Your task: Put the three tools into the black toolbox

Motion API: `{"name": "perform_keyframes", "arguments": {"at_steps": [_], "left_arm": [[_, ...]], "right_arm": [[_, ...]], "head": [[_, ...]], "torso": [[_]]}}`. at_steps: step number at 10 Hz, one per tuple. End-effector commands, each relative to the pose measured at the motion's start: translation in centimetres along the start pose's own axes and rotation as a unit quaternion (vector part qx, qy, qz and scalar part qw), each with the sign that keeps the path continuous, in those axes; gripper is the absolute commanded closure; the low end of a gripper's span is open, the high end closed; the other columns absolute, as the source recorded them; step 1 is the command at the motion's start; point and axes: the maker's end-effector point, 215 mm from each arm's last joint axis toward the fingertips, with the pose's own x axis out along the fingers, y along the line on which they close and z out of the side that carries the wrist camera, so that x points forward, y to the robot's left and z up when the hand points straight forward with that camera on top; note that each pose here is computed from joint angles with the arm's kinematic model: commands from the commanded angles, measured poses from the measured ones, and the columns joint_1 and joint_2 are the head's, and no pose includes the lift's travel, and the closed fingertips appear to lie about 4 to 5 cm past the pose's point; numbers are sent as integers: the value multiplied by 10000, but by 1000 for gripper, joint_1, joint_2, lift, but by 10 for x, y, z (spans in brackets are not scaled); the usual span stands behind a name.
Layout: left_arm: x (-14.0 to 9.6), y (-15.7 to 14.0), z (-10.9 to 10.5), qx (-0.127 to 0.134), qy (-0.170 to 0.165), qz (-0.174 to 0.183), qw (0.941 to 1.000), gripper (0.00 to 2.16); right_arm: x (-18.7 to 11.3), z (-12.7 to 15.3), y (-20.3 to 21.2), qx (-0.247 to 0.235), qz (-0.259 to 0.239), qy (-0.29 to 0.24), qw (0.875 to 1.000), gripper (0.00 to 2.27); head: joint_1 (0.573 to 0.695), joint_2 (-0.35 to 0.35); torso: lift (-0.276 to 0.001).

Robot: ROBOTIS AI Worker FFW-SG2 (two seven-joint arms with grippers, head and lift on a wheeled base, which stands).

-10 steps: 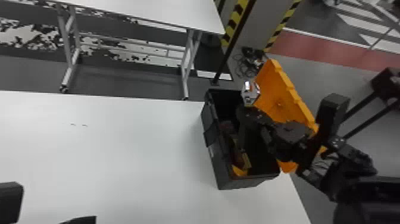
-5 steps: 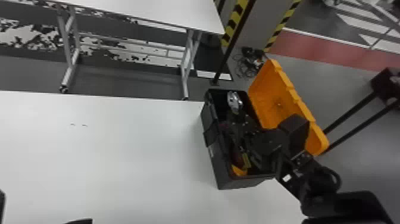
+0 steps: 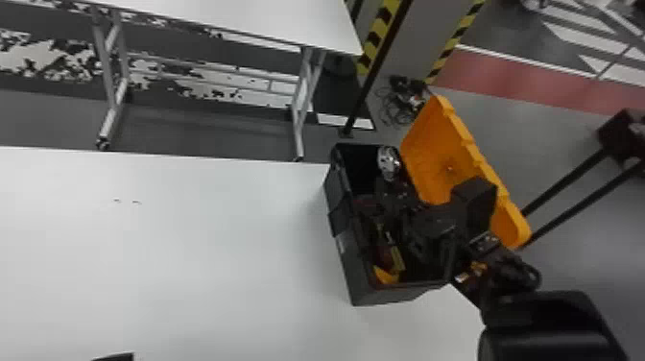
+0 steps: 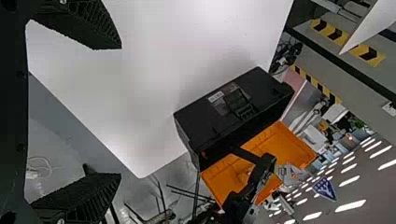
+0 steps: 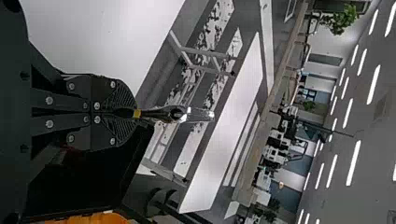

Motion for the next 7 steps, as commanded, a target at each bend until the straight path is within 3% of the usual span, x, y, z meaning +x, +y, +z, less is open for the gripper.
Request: {"name": "perform_keyframes", "arguments": {"at_steps": [1, 6, 7], "left_arm": [[-3, 2, 0, -31, -12, 18, 10000, 29], [11, 0, -1, 80, 106, 158, 9998, 33], [12, 1, -1, 94, 114, 171, 9997, 46]], "right_arm": [[-2, -5, -18, 110, -75, 0, 9999, 2250], [1, -42, -56, 991, -82, 138, 9949, 2250], [4, -55, -56, 1259, -59, 381, 9913, 1919]], "head": [[695, -350], [695, -350], [695, -350]], "torso": [[-51], [-51], [-51]]}}
